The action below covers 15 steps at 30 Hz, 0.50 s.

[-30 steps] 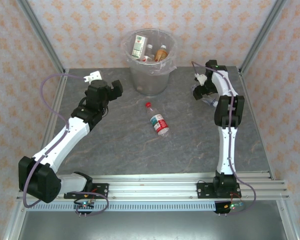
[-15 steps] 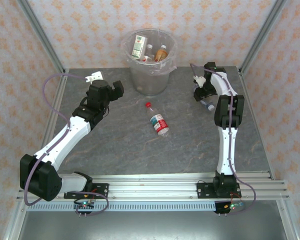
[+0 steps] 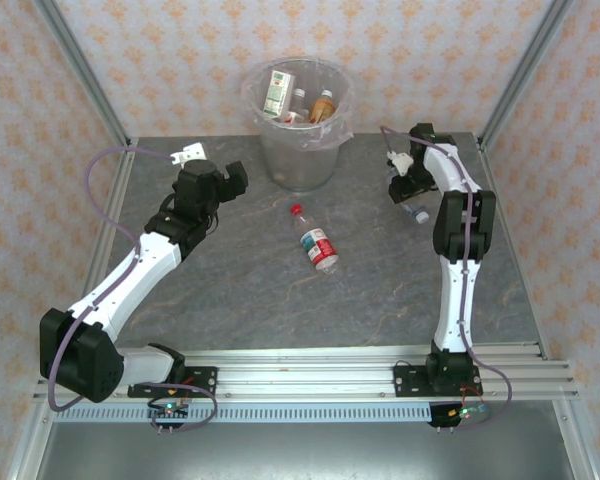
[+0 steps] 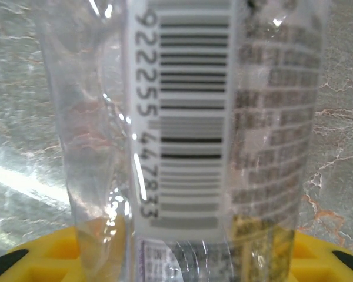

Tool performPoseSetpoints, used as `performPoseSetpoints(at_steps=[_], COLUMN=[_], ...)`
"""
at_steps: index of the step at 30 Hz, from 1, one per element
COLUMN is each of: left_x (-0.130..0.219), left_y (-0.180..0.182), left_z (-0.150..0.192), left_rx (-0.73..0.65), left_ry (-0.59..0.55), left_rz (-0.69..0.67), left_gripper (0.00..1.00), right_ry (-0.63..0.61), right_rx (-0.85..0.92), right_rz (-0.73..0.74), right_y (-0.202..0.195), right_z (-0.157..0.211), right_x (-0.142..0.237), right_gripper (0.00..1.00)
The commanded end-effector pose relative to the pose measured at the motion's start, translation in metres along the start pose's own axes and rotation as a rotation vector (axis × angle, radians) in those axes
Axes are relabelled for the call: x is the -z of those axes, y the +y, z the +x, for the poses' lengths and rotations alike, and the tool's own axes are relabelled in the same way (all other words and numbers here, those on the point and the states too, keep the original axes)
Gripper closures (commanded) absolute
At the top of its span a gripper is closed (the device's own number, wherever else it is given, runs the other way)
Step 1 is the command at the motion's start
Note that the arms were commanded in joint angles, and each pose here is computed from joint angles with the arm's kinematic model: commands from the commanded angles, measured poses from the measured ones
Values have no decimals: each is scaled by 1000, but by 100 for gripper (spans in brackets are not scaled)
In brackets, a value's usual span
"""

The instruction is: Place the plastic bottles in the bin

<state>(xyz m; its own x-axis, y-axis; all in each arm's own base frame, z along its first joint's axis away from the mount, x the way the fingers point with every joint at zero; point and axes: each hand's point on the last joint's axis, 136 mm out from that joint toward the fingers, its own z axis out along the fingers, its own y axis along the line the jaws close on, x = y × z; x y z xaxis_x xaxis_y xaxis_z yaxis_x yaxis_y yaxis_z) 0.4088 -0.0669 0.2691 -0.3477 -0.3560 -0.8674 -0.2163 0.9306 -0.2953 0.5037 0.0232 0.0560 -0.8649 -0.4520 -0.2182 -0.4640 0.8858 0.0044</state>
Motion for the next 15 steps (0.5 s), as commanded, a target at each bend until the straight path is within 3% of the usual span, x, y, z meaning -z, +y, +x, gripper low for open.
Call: performPoseSetpoints(at_steps=[1,15], left_x=[3,31], left_y=[7,15], left_z=[-1,-5], left_rx=[0,-18], left_ry=[-16,-41], left_rz=[-16,4], left_gripper=[0,0], right_ry=[-82,-215], right_rx=[4,-21], right_rz=[7,-18], right_y=[8,37], right_z=[-12,-7], right_x=[39,125], right_gripper=[52,53])
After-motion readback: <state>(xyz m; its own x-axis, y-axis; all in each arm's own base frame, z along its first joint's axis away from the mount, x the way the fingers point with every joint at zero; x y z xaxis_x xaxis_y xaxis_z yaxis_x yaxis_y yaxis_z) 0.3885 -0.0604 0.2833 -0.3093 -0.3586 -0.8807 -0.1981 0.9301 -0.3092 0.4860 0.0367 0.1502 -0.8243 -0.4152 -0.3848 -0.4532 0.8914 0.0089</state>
